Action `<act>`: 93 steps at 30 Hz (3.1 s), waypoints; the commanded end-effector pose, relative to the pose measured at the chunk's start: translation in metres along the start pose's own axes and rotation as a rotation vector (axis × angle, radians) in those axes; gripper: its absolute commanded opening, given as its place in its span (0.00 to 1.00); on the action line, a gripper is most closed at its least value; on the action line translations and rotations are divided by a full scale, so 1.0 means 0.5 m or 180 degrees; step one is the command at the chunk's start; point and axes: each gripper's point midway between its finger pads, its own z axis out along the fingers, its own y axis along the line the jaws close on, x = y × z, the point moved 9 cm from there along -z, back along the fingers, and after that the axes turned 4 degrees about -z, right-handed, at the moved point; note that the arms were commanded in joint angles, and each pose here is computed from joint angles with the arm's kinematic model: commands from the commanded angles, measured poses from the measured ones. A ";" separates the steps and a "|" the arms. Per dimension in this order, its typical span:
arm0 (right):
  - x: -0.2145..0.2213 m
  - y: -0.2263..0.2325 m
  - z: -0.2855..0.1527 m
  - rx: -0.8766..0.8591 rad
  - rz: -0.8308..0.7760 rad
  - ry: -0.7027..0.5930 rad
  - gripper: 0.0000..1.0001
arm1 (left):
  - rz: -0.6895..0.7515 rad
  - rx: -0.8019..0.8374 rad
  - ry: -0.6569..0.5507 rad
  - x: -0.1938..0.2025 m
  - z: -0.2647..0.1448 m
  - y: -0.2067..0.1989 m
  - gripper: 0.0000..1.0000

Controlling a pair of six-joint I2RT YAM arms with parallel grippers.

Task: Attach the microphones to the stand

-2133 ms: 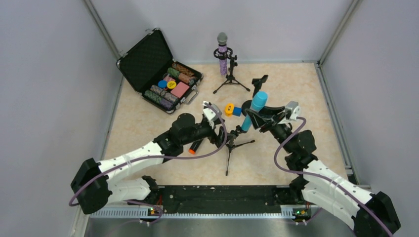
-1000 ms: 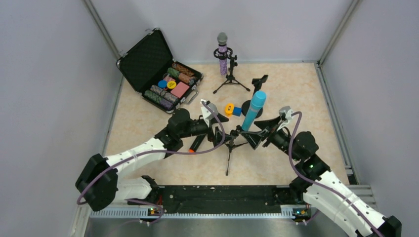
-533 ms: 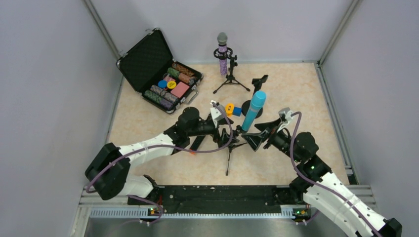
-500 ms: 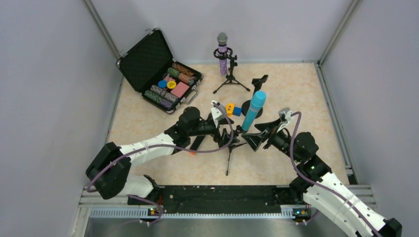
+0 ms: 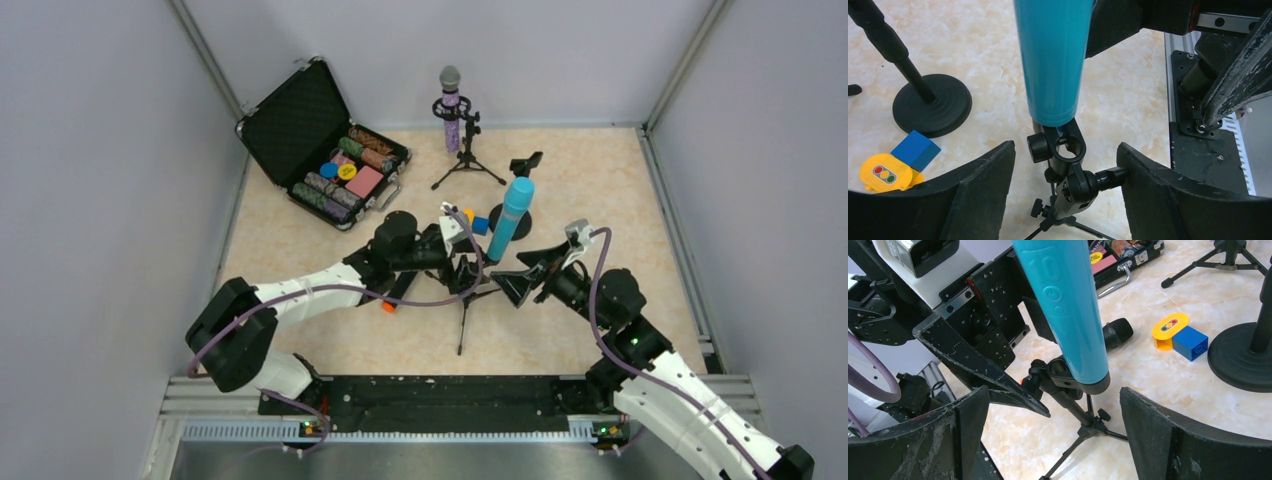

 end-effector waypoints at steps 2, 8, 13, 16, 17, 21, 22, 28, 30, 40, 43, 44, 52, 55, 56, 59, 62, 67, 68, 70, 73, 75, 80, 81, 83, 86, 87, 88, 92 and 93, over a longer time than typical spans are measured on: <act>-0.012 0.004 0.000 -0.0010 -0.0028 -0.0111 0.99 | 0.0105 -0.0048 0.0056 -0.018 0.014 0.015 0.72; -0.012 0.002 -0.001 0.0005 -0.0085 -0.0090 0.99 | 0.0018 -0.0004 0.0272 -0.012 0.020 0.018 0.22; 0.006 -0.010 -0.003 0.0058 -0.0222 0.0006 0.99 | 0.0028 -0.0112 0.0254 -0.028 0.007 0.014 0.00; 0.014 -0.014 -0.005 0.0057 -0.0270 0.0030 0.99 | 0.0064 -0.0173 0.0170 -0.047 -0.002 0.010 0.00; 0.019 -0.015 -0.005 0.0052 -0.0279 0.0048 0.99 | 0.0079 -0.0194 0.0124 -0.056 -0.005 0.007 0.00; 0.032 -0.018 -0.007 0.0004 -0.0321 0.0080 0.99 | 0.0142 -0.0307 -0.0078 -0.088 -0.019 0.001 0.00; 0.035 -0.018 -0.007 -0.0016 -0.0334 0.0087 0.99 | 0.0158 -0.0333 -0.0131 -0.093 -0.022 0.000 0.00; 0.052 -0.024 -0.007 -0.0069 -0.0410 0.0130 0.99 | 0.0208 -0.0465 -0.0528 -0.127 -0.037 -0.008 0.00; 0.060 -0.026 -0.006 -0.0085 -0.0410 0.0140 0.98 | 0.0202 -0.0470 -0.0638 -0.138 -0.038 -0.010 0.00; 0.090 -0.039 0.014 -0.0201 -0.0466 0.0177 0.97 | 0.0234 -0.0320 -0.1023 -0.211 -0.046 -0.032 0.00; 0.089 -0.040 0.026 -0.0242 -0.0488 0.0138 0.97 | 0.0249 -0.0261 -0.1033 -0.230 -0.047 -0.037 0.00; 0.089 -0.041 0.030 -0.0246 -0.0499 0.0135 0.97 | 0.0249 -0.0247 -0.1027 -0.236 -0.047 -0.039 0.00; 0.080 -0.050 0.061 -0.0223 -0.0629 0.0052 0.97 | 0.0311 -0.0156 -0.1083 -0.280 -0.048 -0.065 0.00; 0.083 -0.050 0.069 -0.0273 -0.0654 0.0053 0.96 | 0.0352 -0.0116 -0.1144 -0.299 -0.050 -0.077 0.00; 0.086 -0.050 0.071 -0.0291 -0.0654 0.0064 0.96 | 0.0371 -0.0114 -0.1166 -0.306 -0.051 -0.081 0.00; 0.096 -0.049 0.075 -0.0317 -0.0645 0.0095 0.93 | 0.0425 -0.0072 -0.1248 -0.329 -0.056 -0.094 0.00; 0.109 -0.053 0.080 -0.0221 -0.0665 0.0115 0.91 | 0.0462 -0.0032 -0.1327 -0.356 -0.061 -0.108 0.00; 0.130 -0.065 0.094 0.0001 -0.0645 0.0288 0.87 | 0.0448 0.0017 -0.1450 -0.397 -0.073 -0.123 0.00; 0.135 -0.067 0.097 0.0029 -0.0641 0.0322 0.87 | 0.0454 0.0031 -0.1476 -0.404 -0.076 -0.127 0.00; 0.142 -0.070 0.103 0.0091 -0.0631 0.0370 0.84 | 0.0470 0.0047 -0.1531 -0.420 -0.084 -0.134 0.00; 0.151 -0.072 0.116 0.0092 -0.0618 0.0518 0.72 | 0.0479 0.0025 -0.1595 -0.438 -0.100 -0.142 0.00; 0.159 -0.074 0.125 0.0127 -0.0602 0.0631 0.65 | 0.0496 -0.0006 -0.1636 -0.447 -0.110 -0.148 0.00; 0.169 -0.078 0.130 0.0274 -0.0558 0.0686 0.61 | 0.0570 -0.0118 -0.1750 -0.468 -0.135 -0.156 0.00; 0.171 -0.079 0.128 0.0297 -0.0557 0.0694 0.61 | 0.0585 -0.0120 -0.1756 -0.472 -0.139 -0.158 0.00; 0.175 -0.079 0.124 0.0320 -0.0557 0.0705 0.61 | 0.0598 -0.0122 -0.1780 -0.478 -0.145 -0.162 0.00; 0.180 -0.079 0.117 0.0378 -0.0566 0.0738 0.61 | 0.0607 -0.0128 -0.1819 -0.485 -0.152 -0.166 0.00; 0.182 -0.079 0.115 0.0404 -0.0568 0.0751 0.61 | 0.0603 -0.0130 -0.1822 -0.485 -0.153 -0.166 0.00; 0.185 -0.080 0.112 0.0438 -0.0574 0.0763 0.61 | 0.0600 -0.0124 -0.1827 -0.485 -0.154 -0.167 0.00; 0.186 -0.081 0.103 0.0489 -0.0568 0.0758 0.61 | 0.0584 -0.0132 -0.1864 -0.481 -0.152 -0.166 0.00; 0.184 -0.080 0.102 0.0488 -0.0573 0.0757 0.61 | 0.0582 -0.0159 -0.1864 -0.478 -0.151 -0.163 0.00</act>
